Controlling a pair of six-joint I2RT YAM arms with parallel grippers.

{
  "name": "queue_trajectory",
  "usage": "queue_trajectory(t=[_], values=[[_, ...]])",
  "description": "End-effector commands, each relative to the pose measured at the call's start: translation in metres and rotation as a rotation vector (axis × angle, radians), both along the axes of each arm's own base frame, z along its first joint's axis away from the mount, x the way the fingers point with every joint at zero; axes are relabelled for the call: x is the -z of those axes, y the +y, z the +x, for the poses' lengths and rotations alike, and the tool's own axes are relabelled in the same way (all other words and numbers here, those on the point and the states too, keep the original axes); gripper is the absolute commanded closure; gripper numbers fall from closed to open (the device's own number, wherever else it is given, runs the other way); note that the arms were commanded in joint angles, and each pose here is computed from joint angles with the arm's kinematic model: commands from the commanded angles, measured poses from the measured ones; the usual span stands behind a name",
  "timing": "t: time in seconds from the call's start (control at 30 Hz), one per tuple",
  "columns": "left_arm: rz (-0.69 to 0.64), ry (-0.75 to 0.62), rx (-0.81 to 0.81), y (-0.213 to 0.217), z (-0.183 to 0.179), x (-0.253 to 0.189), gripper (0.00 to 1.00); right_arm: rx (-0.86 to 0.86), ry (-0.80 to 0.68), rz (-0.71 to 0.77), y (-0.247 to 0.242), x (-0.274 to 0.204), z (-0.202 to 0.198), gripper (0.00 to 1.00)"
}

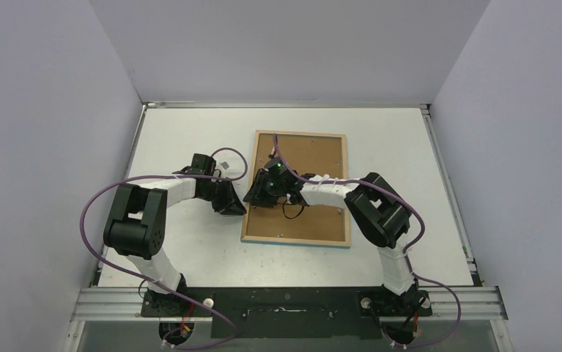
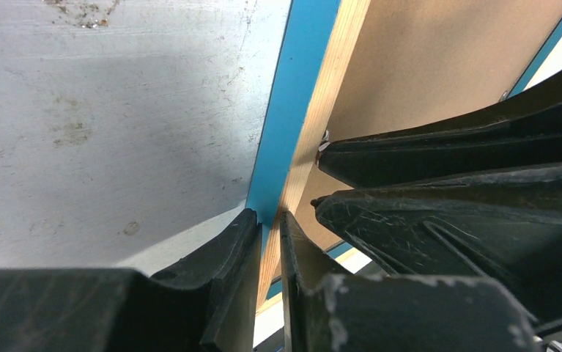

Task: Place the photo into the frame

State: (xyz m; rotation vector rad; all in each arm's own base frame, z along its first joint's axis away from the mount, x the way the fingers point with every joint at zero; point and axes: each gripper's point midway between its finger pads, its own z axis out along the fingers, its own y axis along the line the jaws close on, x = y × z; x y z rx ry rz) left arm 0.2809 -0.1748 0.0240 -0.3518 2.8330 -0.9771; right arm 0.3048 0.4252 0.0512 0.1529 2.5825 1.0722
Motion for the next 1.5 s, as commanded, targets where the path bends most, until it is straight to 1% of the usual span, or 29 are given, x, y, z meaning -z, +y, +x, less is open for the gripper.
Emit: queue_trajectory(t=[0.0,0.23,0.37,0.57,0.73,1.07,1.47], values=[[0.044,-0.007,0.004,0.006,0.005,0.008,0.86,0.001,-0.033,0.022,0.003,-0.003,0.002,0.66],[0.043,-0.002,0.004,0.006,0.004,0.008,0.86,0.032,-0.123,-0.026,-0.014,-0.028,0.01,0.65],[0.044,0.001,0.001,0.006,0.004,0.009,0.85,0.038,-0.088,-0.092,-0.025,-0.016,0.006,0.63],[0.045,0.003,0.0,0.006,0.004,0.009,0.84,0.009,-0.042,-0.081,-0.019,-0.002,-0.002,0.59],[0.043,0.004,0.003,0.005,0.004,0.009,0.85,-0.016,-0.014,-0.049,-0.009,0.004,-0.004,0.59],[0.032,0.004,0.006,0.004,0.005,0.008,0.85,-0.039,0.022,-0.055,-0.003,0.015,-0.009,0.59],[0.031,0.006,0.006,0.003,0.005,0.008,0.85,-0.013,0.025,-0.079,-0.007,0.028,-0.006,0.59]])
